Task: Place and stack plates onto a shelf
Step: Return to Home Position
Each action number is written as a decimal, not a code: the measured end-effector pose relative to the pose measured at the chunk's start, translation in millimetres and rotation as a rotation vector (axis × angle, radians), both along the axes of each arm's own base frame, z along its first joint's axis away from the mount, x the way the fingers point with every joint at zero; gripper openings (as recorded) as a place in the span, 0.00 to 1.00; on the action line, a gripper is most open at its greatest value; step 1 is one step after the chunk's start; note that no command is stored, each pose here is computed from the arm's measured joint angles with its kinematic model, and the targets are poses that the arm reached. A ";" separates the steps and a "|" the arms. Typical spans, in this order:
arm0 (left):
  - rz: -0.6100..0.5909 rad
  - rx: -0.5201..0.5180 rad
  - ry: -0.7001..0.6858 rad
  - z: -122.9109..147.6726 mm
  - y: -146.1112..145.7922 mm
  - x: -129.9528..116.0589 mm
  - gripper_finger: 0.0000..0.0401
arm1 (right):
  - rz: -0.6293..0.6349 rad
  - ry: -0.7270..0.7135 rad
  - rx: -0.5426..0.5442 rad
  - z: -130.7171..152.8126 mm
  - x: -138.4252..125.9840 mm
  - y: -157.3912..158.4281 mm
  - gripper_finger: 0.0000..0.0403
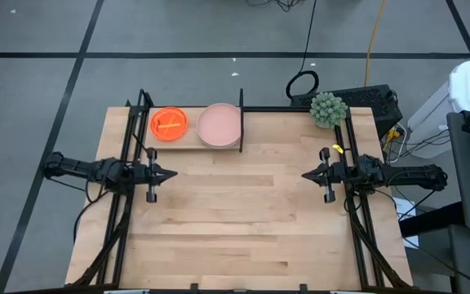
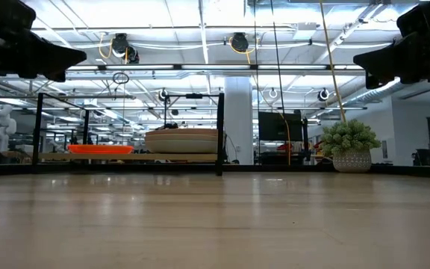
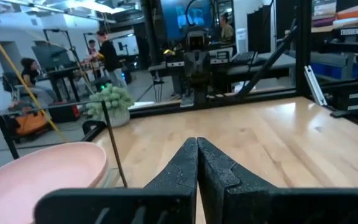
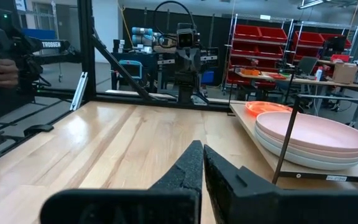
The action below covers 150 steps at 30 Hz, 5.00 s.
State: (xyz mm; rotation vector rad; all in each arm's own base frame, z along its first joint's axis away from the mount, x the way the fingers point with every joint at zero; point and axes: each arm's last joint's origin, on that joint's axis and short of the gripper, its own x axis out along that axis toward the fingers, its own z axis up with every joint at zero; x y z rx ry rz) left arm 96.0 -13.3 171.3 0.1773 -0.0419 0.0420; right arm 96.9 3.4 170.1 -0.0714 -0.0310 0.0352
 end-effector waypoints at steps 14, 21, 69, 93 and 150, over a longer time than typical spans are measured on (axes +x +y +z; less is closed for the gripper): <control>-0.089 -0.022 0.037 -3.6 5.3 1.4 0.01 | 0.000 0.005 0.000 -0.4 0.1 0.0 0.00; -0.105 -0.022 0.041 -3.9 4.8 1.4 0.01 | 0.000 0.005 0.000 -0.4 0.1 0.0 0.00; -0.101 -0.025 0.016 -2.0 4.9 1.5 0.01 | 0.000 0.006 0.000 -0.5 0.1 0.0 0.00; -0.103 -0.024 0.014 -1.8 4.9 1.5 0.01 | 0.000 0.006 0.000 -0.5 0.1 0.0 0.00; -0.101 -0.024 0.013 -1.4 4.9 1.4 0.01 | 0.000 0.006 0.000 -0.6 0.1 0.0 0.00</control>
